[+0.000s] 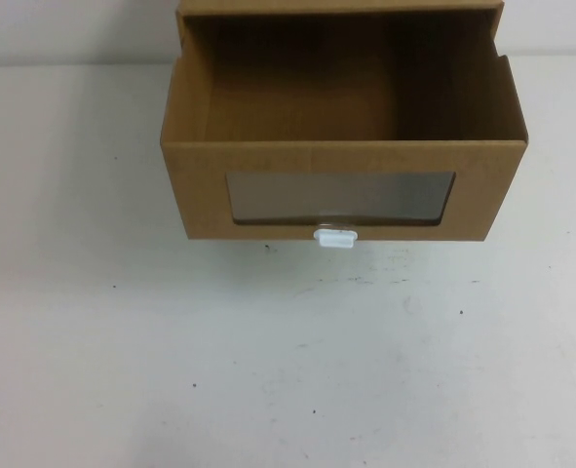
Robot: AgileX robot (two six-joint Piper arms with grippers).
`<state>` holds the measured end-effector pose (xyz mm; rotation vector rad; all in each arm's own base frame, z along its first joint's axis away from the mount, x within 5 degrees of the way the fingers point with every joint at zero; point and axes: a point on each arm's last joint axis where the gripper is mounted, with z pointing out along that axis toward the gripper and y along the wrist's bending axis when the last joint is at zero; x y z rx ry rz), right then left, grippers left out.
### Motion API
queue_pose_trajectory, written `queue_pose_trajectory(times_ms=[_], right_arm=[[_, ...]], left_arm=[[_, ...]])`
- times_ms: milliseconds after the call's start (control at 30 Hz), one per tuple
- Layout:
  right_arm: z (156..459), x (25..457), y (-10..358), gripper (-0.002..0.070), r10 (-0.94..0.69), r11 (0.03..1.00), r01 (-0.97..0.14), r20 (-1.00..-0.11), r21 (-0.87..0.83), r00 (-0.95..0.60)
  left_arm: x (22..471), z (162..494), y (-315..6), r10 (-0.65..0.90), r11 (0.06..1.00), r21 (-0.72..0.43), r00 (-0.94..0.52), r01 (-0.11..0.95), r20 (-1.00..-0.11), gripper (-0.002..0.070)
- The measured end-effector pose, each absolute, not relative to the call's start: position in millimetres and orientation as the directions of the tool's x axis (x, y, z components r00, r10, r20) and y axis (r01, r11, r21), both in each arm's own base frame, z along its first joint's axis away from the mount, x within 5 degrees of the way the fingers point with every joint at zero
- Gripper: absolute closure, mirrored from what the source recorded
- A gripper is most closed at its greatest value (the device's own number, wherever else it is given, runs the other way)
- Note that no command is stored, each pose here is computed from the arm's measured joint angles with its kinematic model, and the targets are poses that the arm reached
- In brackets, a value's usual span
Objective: Open the shoe box
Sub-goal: 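Pull the top drawer of the cardboard box fully open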
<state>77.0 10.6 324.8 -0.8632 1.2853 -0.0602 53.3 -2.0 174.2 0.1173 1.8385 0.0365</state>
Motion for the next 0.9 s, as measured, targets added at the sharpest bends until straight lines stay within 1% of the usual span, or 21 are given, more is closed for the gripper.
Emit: queue_pose_trajectory(times_ms=[400,500,600,733,800,900], right_arm=[[325,77,10,0.0695,-0.483,0.696,-0.417,-0.810,-0.585,0.332],[326,76,5,0.0695,-0.480,0.719,-0.390,-0.817,-0.575,0.319],[327,75,-3,0.0695,-0.502,0.755,-0.317,-0.817,-0.574,0.284],[328,71,-19,0.0695,-0.551,0.806,-0.136,-0.815,-0.576,0.181],[330,67,-24,0.0695,-0.551,0.826,-0.048,-0.823,-0.561,0.141],[337,59,-22,0.0695,-0.519,0.851,0.021,-0.836,-0.524,0.180]], left_arm=[[53,174,-2,0.100,0.994,0.086,-0.263,0.062,-0.960,0.0679],[53,174,-2,0.100,0.994,0.086,-0.263,0.062,-0.960,0.0679],[53,174,-2,0.100,0.994,0.086,-0.263,0.062,-0.960,0.0679],[53,174,-2,0.100,0.994,0.086,-0.263,0.062,-0.960,0.0679],[53,174,-2,0.100,0.994,0.086,-0.263,0.062,-0.960,0.0679],[53,174,-2,0.100,0.994,0.086,-0.263,0.062,-0.960,0.0679]])
